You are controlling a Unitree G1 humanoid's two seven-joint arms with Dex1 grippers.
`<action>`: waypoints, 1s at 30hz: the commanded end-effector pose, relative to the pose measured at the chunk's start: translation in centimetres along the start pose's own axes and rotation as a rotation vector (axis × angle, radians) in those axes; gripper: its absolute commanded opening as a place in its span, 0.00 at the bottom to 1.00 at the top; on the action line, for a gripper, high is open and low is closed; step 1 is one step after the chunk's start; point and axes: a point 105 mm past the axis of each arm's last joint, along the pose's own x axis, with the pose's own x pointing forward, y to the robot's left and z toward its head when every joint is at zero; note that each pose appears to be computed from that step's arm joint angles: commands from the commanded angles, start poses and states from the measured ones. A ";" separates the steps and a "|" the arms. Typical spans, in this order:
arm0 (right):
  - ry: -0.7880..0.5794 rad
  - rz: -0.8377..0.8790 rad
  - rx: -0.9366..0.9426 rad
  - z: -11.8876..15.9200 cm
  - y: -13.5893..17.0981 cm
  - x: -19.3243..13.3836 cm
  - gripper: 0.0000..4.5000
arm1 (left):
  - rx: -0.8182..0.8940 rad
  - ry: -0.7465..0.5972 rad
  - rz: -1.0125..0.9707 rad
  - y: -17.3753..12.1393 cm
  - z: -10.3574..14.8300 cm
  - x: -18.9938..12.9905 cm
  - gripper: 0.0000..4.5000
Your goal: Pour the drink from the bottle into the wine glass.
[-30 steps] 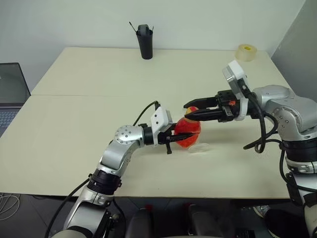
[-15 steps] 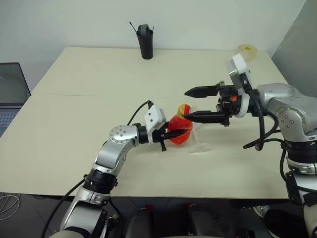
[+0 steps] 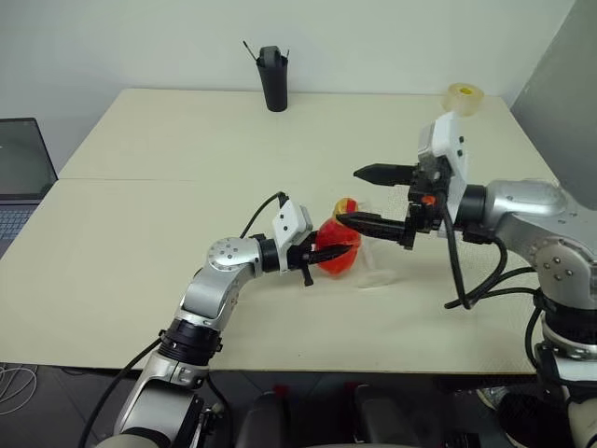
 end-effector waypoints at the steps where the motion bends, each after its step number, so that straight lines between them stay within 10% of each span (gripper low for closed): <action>1: -0.013 -0.033 -0.033 0.6 0.0 -0.1 1.00 | 0.061 -0.059 -0.014 0.1 2.0 0.2 0.17; 11: 0.012 -0.019 -0.003 -0.4 0.5 0.5 1.00 | 0.063 -0.057 -0.005 0.2 2.0 0.1 0.17; 22: 0.014 -0.016 0.005 -0.6 0.3 0.9 0.27 | 0.064 -0.051 0.005 0.3 1.9 -0.1 0.17; 30: -0.042 0.071 -0.003 0.9 1.2 0.3 0.27 | 0.066 -0.048 0.009 0.5 1.9 -0.3 0.17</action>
